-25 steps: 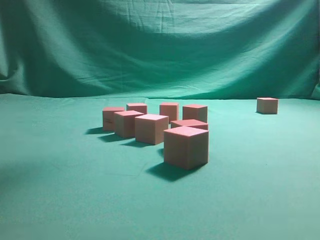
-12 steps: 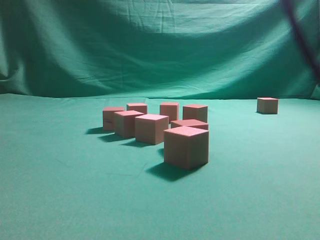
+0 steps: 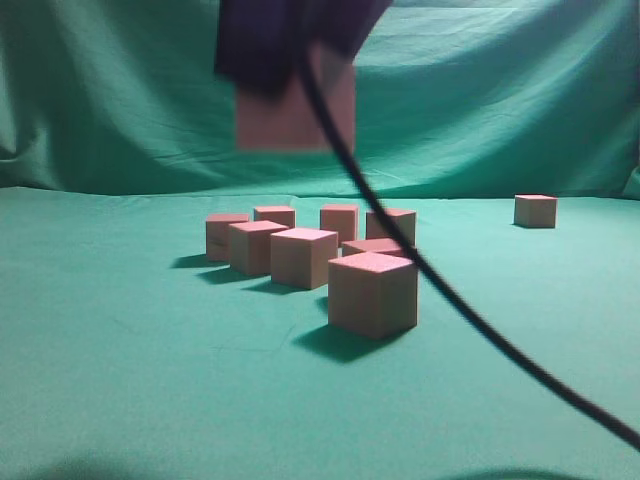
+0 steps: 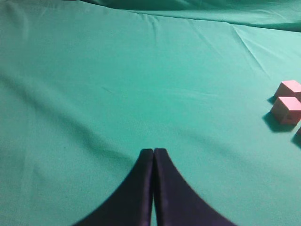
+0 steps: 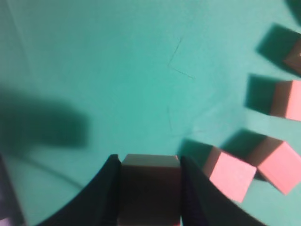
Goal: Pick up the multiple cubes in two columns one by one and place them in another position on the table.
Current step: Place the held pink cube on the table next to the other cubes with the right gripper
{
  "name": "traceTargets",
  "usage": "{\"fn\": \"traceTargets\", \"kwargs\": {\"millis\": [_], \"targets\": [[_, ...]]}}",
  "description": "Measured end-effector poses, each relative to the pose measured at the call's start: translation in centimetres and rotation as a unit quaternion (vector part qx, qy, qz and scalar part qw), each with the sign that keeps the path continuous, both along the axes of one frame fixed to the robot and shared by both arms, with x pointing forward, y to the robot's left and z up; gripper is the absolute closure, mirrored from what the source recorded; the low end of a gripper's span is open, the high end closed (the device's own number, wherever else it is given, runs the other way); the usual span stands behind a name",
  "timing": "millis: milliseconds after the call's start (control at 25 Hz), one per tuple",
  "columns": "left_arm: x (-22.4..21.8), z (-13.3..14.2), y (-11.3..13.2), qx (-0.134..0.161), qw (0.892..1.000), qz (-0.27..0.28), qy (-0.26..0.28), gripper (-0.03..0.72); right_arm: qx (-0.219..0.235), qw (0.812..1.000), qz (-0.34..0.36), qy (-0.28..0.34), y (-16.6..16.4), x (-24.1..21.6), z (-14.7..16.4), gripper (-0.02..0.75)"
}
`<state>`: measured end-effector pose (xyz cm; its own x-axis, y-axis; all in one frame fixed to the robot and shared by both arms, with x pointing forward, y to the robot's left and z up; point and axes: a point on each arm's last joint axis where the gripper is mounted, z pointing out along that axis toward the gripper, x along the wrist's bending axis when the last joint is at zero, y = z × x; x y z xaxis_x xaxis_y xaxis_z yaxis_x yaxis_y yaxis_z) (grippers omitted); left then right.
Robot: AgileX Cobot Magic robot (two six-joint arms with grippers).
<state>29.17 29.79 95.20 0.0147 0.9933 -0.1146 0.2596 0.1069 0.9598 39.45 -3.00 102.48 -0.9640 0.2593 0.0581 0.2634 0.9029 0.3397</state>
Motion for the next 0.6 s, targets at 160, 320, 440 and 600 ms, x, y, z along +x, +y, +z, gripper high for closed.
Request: {"fn": "traceTargets", "kwargs": {"millis": [160,320,440,600], "targets": [[0.0,0.0,0.0,0.000,1.000,0.000,0.000,0.688,-0.012,1.000,0.014,-0.001,0.9,0.7,-2.0,0.475],[0.0,0.0,0.0,0.000,1.000,0.000,0.000,0.688,-0.014,0.999,0.030,-0.009,1.6,1.1,-3.3,0.475],[0.0,0.0,0.0,0.000,1.000,0.000,0.000,0.688,-0.008,0.999,0.034,-0.019,2.1,1.5,-4.0,0.475],[0.0,0.0,0.0,0.000,1.000,0.000,0.000,0.688,-0.008,0.999,0.039,-0.033,2.5,2.0,-4.9,0.475]]}}
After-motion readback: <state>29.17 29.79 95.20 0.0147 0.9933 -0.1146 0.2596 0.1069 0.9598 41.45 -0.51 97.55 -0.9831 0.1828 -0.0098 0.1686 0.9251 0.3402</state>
